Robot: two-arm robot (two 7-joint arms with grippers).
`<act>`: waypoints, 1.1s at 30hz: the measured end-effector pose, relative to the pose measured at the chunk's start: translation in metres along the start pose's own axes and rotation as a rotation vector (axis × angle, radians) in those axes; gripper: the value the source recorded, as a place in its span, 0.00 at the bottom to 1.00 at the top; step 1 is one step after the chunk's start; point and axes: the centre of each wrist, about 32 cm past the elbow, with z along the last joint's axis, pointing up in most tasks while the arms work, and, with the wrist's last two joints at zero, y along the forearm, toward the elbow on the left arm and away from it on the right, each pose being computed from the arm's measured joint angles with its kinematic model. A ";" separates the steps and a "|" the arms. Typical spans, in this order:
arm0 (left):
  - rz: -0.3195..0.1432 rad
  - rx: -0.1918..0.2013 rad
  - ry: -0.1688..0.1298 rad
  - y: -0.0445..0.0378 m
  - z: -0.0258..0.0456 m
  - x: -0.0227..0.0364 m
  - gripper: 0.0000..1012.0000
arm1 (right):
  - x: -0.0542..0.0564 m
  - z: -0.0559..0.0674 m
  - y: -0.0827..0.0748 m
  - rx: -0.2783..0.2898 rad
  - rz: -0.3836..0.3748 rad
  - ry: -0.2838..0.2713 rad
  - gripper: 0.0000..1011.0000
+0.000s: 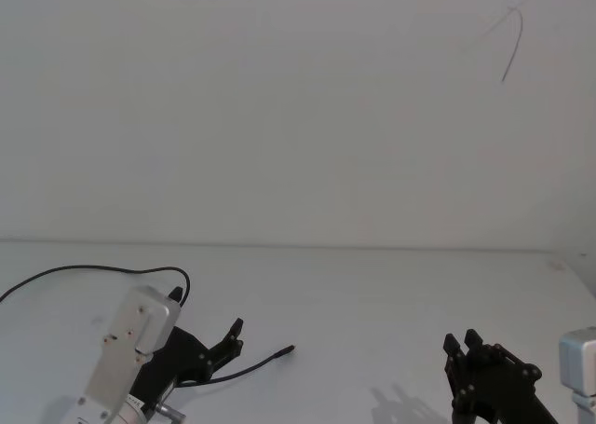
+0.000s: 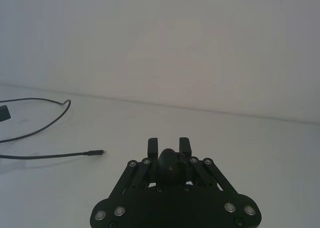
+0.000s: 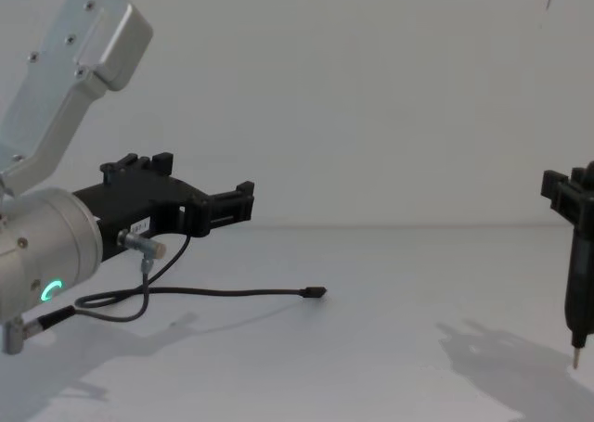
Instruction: Pick up the data cable with the one hand.
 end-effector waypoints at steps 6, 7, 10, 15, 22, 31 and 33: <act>0.000 0.000 0.000 0.0000 -0.0001 0.0000 0.99 | 0.000 0.000 0.000 0.000 0.000 0.000 0.25; 0.000 0.000 0.000 0.0000 -0.0001 0.0000 0.99 | 0.000 0.000 0.000 0.000 0.000 0.000 0.25; 0.000 0.000 0.000 0.0000 -0.0001 0.0000 0.99 | 0.000 0.000 0.000 0.000 0.000 0.000 0.25; 0.000 0.000 0.000 0.0000 -0.0002 0.0000 0.99 | 0.000 0.000 0.000 0.000 0.000 0.000 0.25; -0.021 -0.003 0.002 -0.0009 0.0001 0.0014 0.99 | 0.000 0.000 0.000 0.000 0.000 0.000 0.25; -0.109 -0.010 0.012 -0.0040 0.0016 0.0094 0.99 | 0.000 0.000 0.000 0.000 0.000 0.000 0.25; -0.139 -0.009 0.015 -0.0050 0.0020 0.0126 0.99 | 0.000 0.000 0.000 0.000 0.000 0.000 0.25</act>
